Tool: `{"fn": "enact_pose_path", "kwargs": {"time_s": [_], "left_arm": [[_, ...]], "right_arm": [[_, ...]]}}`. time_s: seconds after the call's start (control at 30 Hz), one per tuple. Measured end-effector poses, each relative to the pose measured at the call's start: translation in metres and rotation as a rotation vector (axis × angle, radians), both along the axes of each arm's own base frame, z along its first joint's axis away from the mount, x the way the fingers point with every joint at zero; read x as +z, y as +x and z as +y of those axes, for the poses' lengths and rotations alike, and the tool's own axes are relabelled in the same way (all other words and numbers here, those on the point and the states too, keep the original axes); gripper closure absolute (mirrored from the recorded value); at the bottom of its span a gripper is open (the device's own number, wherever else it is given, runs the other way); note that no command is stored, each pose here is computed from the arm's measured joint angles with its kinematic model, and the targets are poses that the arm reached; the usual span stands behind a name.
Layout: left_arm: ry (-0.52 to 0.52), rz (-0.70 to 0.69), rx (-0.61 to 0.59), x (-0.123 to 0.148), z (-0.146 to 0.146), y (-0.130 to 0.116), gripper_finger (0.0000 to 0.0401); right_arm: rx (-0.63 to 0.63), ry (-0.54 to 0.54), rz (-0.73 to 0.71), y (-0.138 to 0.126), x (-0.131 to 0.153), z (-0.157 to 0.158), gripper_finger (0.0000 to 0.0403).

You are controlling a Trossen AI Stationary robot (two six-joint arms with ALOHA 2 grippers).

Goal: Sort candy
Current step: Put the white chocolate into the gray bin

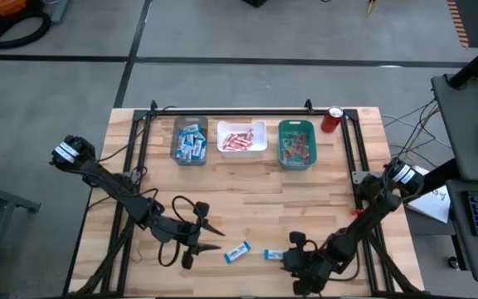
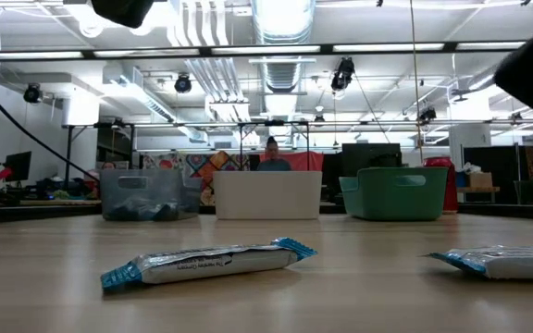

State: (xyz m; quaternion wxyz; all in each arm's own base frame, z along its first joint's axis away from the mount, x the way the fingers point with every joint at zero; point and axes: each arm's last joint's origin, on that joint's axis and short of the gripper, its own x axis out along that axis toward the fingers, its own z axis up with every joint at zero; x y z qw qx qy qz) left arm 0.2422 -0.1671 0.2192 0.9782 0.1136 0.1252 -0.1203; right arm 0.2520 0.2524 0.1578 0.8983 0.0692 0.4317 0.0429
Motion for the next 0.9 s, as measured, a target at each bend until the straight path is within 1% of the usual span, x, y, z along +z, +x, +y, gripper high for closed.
{"fn": "enact_pose_path", "kwargs": {"time_s": [0.07, 0.17, 0.3, 0.43, 0.53, 0.63, 0.83, 0.9], "left_arm": [[0.008, -0.004, 0.001, 0.000, 0.000, 0.000, 0.0241], [0.042, 0.029, -0.002, -0.004, 0.001, -0.001, 0.0241], [0.055, 0.088, 0.007, -0.010, 0.003, -0.003, 0.0241], [0.057, 0.089, 0.007, -0.010, 0.003, -0.002, 0.0241], [0.057, 0.087, 0.007, -0.009, 0.003, -0.002, 0.0241], [0.056, 0.085, 0.007, -0.009, 0.003, -0.002, 0.0241], [0.065, 0.083, 0.005, -0.009, 0.003, -0.002, 0.0241], [0.064, 0.081, 0.006, -0.009, 0.003, -0.002, 0.0241]], "right_arm": [[-0.064, -0.022, -0.038, 0.001, 0.000, -0.002, 0.0316], [-0.094, -0.047, -0.067, 0.002, 0.001, -0.003, 0.0316], [-0.094, -0.062, -0.078, 0.002, 0.003, -0.005, 0.0332], [-0.081, -0.111, -0.099, 0.004, 0.004, -0.007, 0.0360], [-0.074, -0.098, -0.090, 0.006, 0.004, -0.008, 0.0356], [-0.077, -0.086, -0.079, 0.009, 0.004, -0.011, 0.0327], [-0.074, -0.083, -0.079, 0.009, 0.004, -0.010, 0.0231], [-0.074, -0.074, -0.068, 0.007, 0.002, -0.008, 0.0205]]}}
